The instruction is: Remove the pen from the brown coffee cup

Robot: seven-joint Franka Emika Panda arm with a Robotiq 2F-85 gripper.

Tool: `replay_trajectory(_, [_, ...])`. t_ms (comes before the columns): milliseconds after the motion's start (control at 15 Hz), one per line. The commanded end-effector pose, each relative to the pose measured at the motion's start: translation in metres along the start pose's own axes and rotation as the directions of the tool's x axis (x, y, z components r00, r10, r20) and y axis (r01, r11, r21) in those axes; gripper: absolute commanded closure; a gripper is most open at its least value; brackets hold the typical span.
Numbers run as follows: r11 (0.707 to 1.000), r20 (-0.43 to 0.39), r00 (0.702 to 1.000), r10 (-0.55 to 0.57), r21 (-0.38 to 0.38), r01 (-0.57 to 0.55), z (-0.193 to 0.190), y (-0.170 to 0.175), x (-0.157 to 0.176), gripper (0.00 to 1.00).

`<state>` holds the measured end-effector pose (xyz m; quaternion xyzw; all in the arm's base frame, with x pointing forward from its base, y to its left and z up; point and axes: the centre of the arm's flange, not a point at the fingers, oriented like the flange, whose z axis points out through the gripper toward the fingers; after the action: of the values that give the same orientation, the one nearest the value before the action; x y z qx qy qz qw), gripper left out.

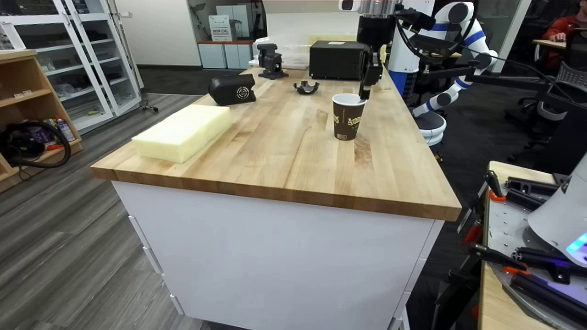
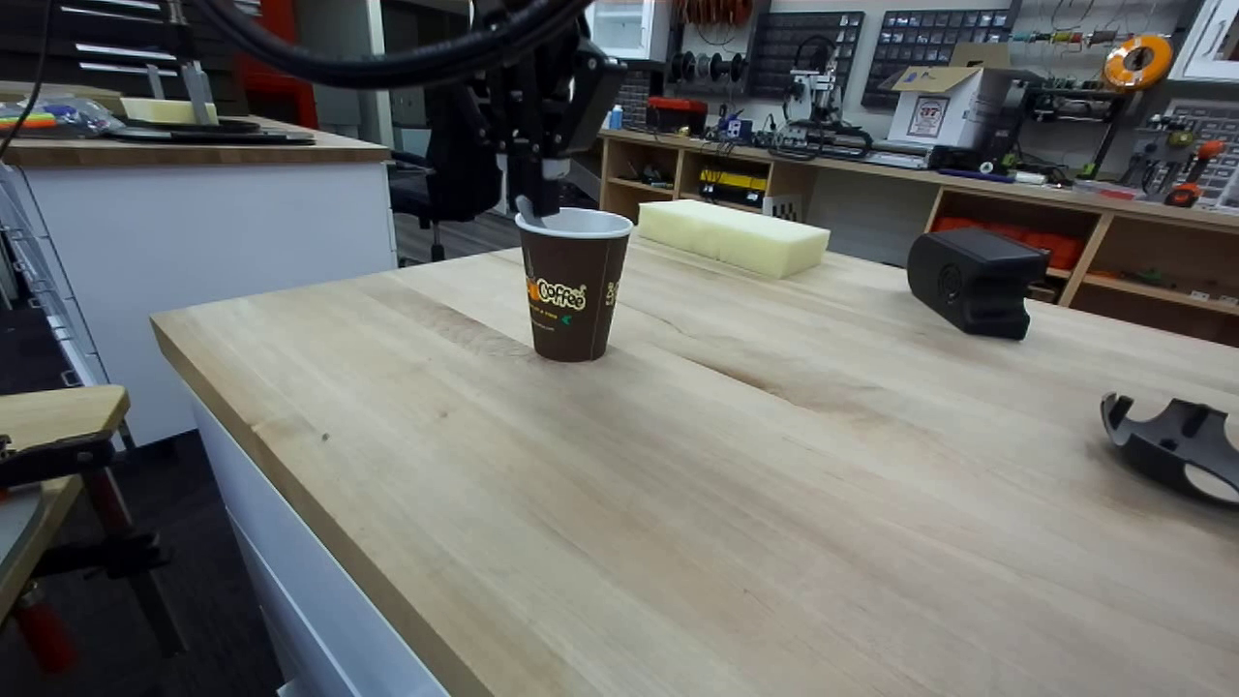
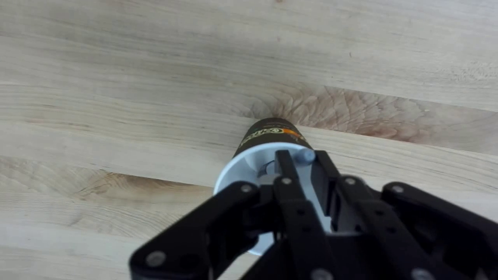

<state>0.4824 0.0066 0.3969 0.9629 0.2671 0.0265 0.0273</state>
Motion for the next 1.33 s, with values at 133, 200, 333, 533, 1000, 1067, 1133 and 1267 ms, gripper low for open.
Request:
replay_trajectory(133, [1.000, 0.017, 1.000, 0.007, -0.009, -0.007, -0.005, -0.001, 0.008, 0.97])
replay_trajectory(200, [1.000, 0.020, 1.000, 0.006, -0.014, -0.005, -0.007, -0.003, 0.009, 0.97])
replay_trajectory(333, [1.000, 0.030, 1.000, -0.005, -0.008, 0.005, -0.010, -0.004, 0.011, 0.97])
replay_trajectory(533, [1.000, 0.080, 0.997, -0.017, -0.012, 0.018, -0.019, -0.007, 0.016, 0.97])
replay_trajectory(1000, [0.998, 0.130, 0.991, -0.038, -0.044, 0.044, -0.048, -0.009, 0.020, 0.97])
replay_trajectory(1067, [0.998, 0.135, 0.990, -0.038, -0.050, 0.046, -0.052, -0.008, 0.020, 0.97])
replay_trajectory(1133, [0.997, 0.141, 0.989, -0.039, -0.060, 0.048, -0.060, -0.005, 0.017, 0.97])
replay_trajectory(1267, [0.995, 0.151, 0.988, -0.038, -0.083, 0.051, -0.075, -0.002, 0.013, 0.97])
